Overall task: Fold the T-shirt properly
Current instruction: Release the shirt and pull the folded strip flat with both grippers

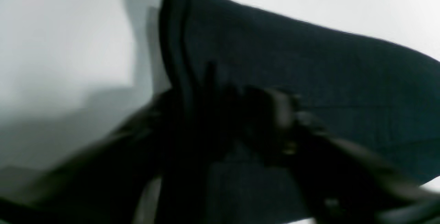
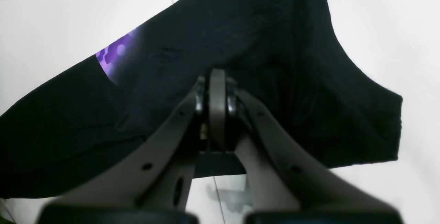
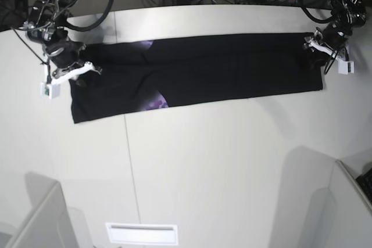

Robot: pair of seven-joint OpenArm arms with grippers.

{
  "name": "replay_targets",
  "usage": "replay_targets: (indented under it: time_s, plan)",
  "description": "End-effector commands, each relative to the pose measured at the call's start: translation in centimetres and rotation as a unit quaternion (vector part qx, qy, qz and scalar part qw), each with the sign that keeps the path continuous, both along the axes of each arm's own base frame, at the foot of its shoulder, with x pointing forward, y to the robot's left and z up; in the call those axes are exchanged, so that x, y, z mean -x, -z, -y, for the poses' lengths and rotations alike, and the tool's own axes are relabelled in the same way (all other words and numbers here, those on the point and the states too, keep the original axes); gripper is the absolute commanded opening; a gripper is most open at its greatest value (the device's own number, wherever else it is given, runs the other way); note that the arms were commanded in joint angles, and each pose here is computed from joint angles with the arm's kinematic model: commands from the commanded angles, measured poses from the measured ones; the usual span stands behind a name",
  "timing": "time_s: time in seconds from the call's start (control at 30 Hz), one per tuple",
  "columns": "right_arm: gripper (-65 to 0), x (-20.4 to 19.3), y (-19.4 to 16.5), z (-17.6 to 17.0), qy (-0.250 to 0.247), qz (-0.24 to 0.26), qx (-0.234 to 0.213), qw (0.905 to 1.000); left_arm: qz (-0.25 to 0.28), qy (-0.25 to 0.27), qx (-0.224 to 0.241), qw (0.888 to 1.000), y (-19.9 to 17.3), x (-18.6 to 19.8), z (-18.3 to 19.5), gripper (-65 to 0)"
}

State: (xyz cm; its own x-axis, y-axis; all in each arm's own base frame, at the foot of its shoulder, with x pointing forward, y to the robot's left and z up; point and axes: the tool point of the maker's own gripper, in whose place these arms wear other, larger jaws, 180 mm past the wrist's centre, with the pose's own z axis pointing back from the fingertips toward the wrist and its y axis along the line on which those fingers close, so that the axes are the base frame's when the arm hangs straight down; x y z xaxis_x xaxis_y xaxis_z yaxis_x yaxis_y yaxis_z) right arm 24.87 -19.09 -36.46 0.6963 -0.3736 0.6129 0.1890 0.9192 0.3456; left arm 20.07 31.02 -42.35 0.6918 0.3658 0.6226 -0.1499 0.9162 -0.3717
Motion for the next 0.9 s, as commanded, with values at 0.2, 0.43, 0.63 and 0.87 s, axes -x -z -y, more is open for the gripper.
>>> replay_targets:
  time_s: [0.2, 0.43, 0.63, 0.87]
  plan:
    - [-65.0, -0.3, -0.9, 0.4, 0.004, 0.019, 0.004, 0.9998, -0.029, 0.007, -0.014, 0.999, 0.5, 0.8, -1.0, -65.0]
    - [-65.0, 0.2, -0.5, 0.3, 0.002, 0.011, 0.003, 0.9999, 0.007, -0.003, -0.062, 0.998, -1.3, 0.3, -3.8, -65.0]
    - [-65.0, 0.2, -0.5, 0.2, 0.000, 0.010, 0.002, 0.9999, 0.001, 0.005, -0.123, 0.992, -1.1, 0.6, -5.2, -65.0]
    - [-65.0, 0.4, -0.7, -0.7, 0.000, 0.019, -0.038, 0.9991, 0.024, 0.009, -0.152, 0.988, -2.2, 1.1, -5.6, -65.0]
